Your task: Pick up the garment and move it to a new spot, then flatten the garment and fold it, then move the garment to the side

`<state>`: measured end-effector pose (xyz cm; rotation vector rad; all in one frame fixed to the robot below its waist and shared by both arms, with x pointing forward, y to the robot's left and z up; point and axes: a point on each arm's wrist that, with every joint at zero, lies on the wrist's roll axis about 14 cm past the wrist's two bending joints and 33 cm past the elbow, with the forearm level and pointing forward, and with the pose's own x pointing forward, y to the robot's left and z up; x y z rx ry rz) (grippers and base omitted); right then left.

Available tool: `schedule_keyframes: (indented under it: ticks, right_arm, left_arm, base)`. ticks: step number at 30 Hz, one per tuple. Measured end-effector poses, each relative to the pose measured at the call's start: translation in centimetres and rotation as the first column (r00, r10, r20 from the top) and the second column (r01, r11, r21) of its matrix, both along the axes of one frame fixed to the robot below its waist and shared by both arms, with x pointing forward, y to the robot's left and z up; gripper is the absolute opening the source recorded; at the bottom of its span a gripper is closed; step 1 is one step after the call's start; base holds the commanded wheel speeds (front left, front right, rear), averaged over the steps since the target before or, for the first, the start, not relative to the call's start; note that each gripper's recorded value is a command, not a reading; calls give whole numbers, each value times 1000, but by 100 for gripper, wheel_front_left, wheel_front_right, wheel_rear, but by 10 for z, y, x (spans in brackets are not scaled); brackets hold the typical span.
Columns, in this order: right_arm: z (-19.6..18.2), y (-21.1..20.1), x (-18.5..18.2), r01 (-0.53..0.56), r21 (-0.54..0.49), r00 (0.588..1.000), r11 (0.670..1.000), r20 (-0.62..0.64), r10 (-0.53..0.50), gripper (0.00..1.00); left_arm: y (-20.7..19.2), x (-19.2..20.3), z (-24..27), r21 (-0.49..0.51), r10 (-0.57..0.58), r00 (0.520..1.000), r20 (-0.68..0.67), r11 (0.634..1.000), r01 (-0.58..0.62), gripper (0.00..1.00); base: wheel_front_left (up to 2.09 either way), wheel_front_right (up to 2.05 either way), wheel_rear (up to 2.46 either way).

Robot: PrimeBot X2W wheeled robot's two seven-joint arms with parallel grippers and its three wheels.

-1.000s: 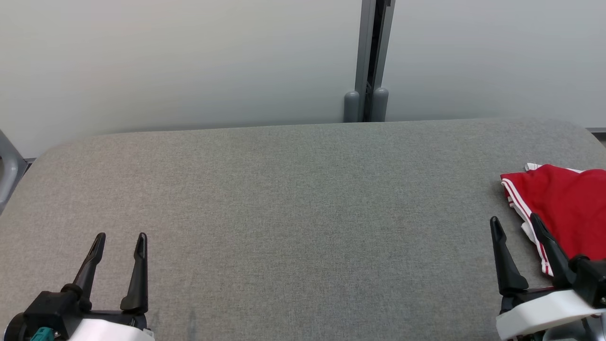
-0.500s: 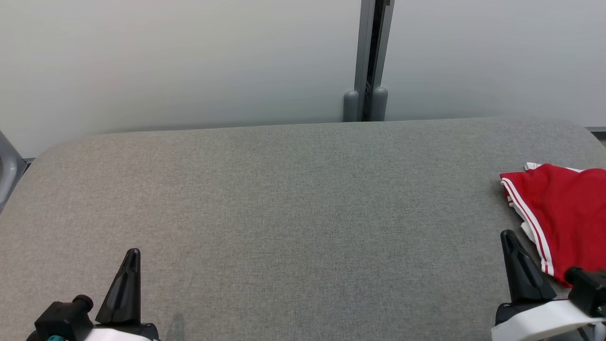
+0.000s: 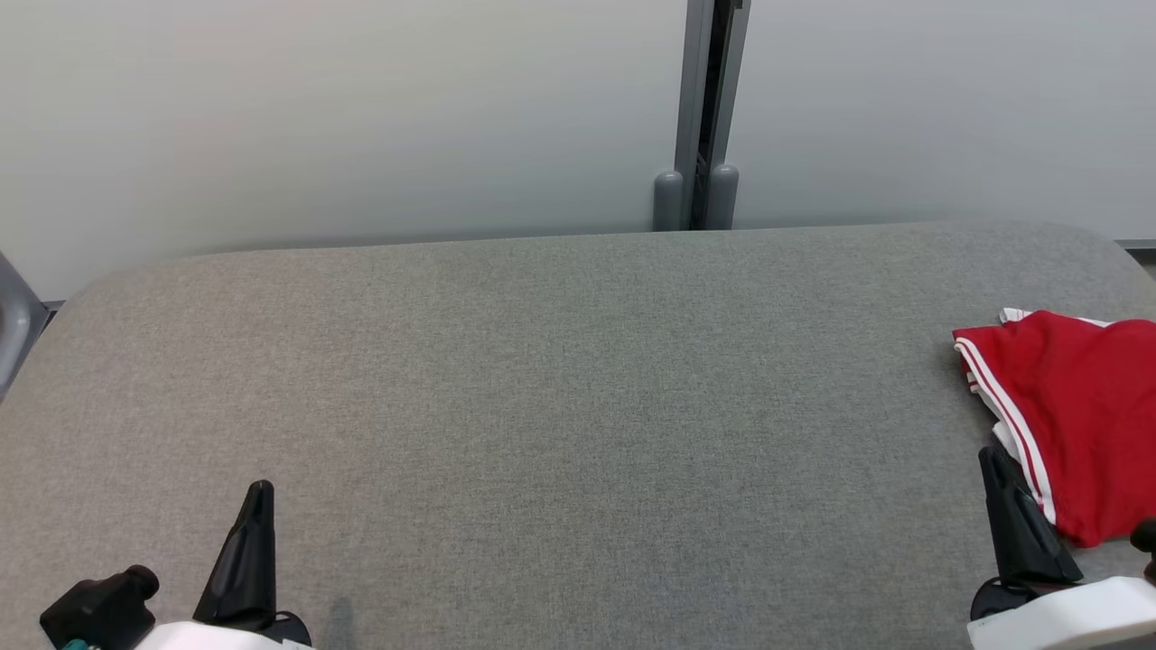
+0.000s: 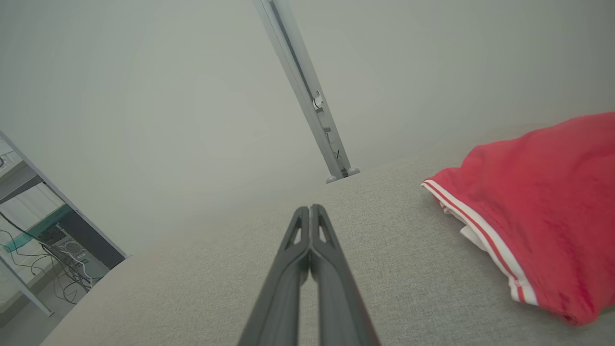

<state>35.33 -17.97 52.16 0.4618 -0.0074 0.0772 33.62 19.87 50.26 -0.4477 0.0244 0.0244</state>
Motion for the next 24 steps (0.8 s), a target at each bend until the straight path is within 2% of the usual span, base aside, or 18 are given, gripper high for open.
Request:
schedule_keyframes:
  ticks: [13, 24]
  right_arm:
    - [-4, -9, -4, 13, 198, 1000, 980, -25, -8, 0]
    - [-7, -14, -9, 27, 346, 999, 938, -42, -13, 0]
  left_arm:
    - [-7, 1, -1, -207, -4, 1000, -15, 978, 1, 0]
    - [-11, -1, -5, -355, -9, 999, -31, 935, -3, 0]
  base:
    - [0, 0, 0]
    - [0, 0, 0]
